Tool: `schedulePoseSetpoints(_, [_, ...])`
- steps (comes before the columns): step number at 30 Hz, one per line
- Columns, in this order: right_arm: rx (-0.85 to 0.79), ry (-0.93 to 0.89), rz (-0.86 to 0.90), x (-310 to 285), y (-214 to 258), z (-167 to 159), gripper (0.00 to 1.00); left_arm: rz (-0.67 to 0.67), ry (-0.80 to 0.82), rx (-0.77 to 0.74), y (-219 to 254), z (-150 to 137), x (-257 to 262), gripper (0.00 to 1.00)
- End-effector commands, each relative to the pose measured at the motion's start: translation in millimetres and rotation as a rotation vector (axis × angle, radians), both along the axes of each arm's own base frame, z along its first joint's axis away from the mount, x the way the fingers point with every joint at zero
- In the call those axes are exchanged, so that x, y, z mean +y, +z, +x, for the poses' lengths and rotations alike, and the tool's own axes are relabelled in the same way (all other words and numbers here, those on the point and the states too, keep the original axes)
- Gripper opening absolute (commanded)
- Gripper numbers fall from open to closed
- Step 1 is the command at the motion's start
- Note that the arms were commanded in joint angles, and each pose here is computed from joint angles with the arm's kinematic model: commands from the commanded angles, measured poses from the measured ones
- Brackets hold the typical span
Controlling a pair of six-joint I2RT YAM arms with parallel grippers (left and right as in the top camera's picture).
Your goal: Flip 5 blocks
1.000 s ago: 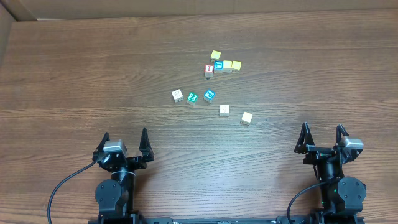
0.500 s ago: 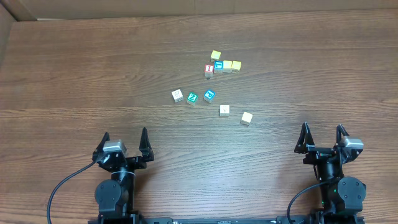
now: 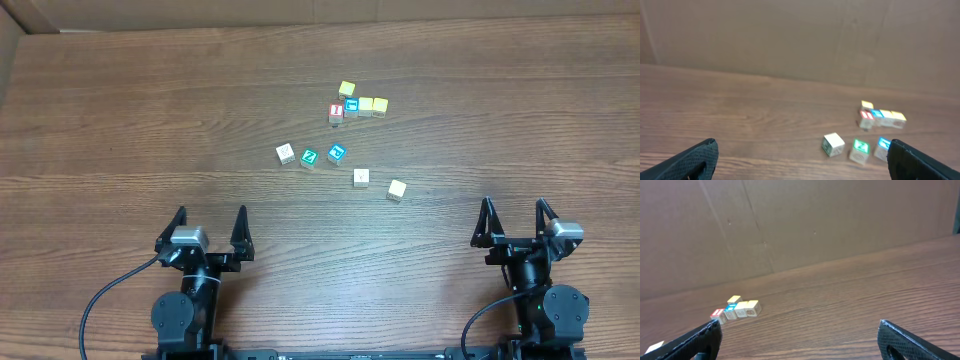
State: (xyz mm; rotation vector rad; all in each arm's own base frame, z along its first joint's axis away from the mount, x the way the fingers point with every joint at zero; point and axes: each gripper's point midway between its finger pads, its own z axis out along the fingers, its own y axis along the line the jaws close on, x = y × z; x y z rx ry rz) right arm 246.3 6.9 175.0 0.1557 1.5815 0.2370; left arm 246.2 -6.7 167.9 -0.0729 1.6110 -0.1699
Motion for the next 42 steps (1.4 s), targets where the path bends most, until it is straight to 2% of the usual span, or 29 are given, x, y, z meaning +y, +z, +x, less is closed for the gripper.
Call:
schedulePoseSetpoints(1, [-0.028, 0.023, 0.006, 4.3, 11.4, -2.1, 1.0, -0.003, -0.056, -0.039, 30.4, -7.7, -10.2, 1.0])
schedulePoseSetpoints(12, [-0.021, 0.018, 0.007, 3.8, 69.9, -18.0, 1.0, 0.0, -0.056, -0.009, 115.2, -30.7, -11.5, 1.0])
schedulePoseSetpoints(16, [0.016, 0.019, 0.008, 3.9, 100.9, -17.9, 1.0, 0.011, -0.109, 0.064, 141.1, -23.7, -19.7, 1.0])
schedulePoseSetpoints(24, [0.281, 0.019, 0.014, 3.5, 140.3, 4.0, 1.0, 0.018, -0.206, 0.343, 169.1, 8.7, -31.9, 0.99])
schedulePoseSetpoints(29, [0.519, 0.05, 0.032, 8.5, 137.9, 22.3, 1.0, 0.014, -0.223, 0.557, 161.2, 32.2, -30.9, 1.0])
schedulePoseSetpoints(34, [0.737, 0.145, 0.084, 25.3, 123.5, 37.4, 1.0, -0.022, -0.239, 0.813, 128.2, 47.1, -30.7, 1.0])
schedulePoseSetpoints(40, [0.844, 0.531, 0.286, 89.4, 111.1, 54.9, 1.0, -0.18, -0.339, 1.008, 86.5, 65.7, -51.8, 1.0])
schedulePoseSetpoints(42, [0.881, 0.593, 0.337, 99.2, 104.5, 58.8, 1.0, -0.214, -0.371, 1.044, 77.3, 70.4, -57.6, 1.0])
